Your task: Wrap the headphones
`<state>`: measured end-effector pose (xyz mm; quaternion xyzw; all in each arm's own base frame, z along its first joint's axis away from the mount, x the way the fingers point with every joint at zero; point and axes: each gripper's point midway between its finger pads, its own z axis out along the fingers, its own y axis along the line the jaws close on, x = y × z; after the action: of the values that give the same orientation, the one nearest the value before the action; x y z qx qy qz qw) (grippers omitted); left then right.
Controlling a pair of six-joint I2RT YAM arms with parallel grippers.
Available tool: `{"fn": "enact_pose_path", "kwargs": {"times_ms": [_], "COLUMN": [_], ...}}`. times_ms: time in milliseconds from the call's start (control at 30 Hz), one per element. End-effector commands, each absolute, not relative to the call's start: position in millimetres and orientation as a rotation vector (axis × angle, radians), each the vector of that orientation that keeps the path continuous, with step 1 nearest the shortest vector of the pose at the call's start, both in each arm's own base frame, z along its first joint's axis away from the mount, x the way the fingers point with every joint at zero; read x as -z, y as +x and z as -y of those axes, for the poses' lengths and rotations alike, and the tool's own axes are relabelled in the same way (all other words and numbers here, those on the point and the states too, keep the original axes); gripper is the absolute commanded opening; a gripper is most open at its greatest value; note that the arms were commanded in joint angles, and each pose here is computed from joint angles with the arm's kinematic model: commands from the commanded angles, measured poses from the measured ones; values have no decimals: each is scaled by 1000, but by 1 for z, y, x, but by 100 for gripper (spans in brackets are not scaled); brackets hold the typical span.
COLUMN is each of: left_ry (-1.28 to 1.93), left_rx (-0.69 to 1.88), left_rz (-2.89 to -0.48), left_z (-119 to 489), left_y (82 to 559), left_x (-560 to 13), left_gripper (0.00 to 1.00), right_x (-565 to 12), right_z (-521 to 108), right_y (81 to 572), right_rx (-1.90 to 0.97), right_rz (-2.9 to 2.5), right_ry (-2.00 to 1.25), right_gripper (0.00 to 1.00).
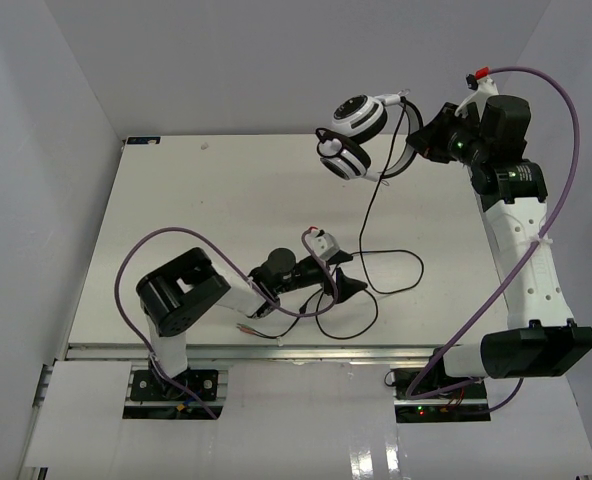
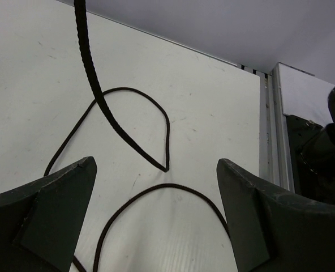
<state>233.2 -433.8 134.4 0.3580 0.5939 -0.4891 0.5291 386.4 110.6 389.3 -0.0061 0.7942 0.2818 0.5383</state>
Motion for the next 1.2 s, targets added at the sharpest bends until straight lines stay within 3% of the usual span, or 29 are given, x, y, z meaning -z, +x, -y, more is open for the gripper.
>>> {"fn": "enact_pose_path", "kwargs": {"times_ms": [0, 167, 300, 500, 533, 833, 1167], "left_ry": [797, 784, 741, 746, 753, 911, 942], "left_rx": [1188, 1192, 1175, 1222, 1213, 1067, 921], "left_rz": [-1358, -1393, -1429, -1449, -1456, -1403, -1518], "left_z": [456, 478, 486, 483, 480, 420, 360], "left_y": [240, 246, 255, 245, 244, 219, 245], "left_x": [-149, -136, -127, -120, -119, -149, -134], "left_gripper": [96, 85, 70, 3, 0, 0, 0], "right_x": [-439, -437, -437, -442, -444, -439, -436], "right_z": [-115, -116, -115, -109, -108, -87, -86], "right_y": [374, 374, 372, 370, 370, 377, 361], "right_rx": [-742, -764, -772, -752, -737, -522, -605], "right_rz": [-1727, -1732, -1731, -1715, -1709, -1692, -1651], "right_ry": [-35, -29, -29, -27, -33, -163, -402], "right_gripper": [8, 8, 8, 8, 8, 8, 8]}}
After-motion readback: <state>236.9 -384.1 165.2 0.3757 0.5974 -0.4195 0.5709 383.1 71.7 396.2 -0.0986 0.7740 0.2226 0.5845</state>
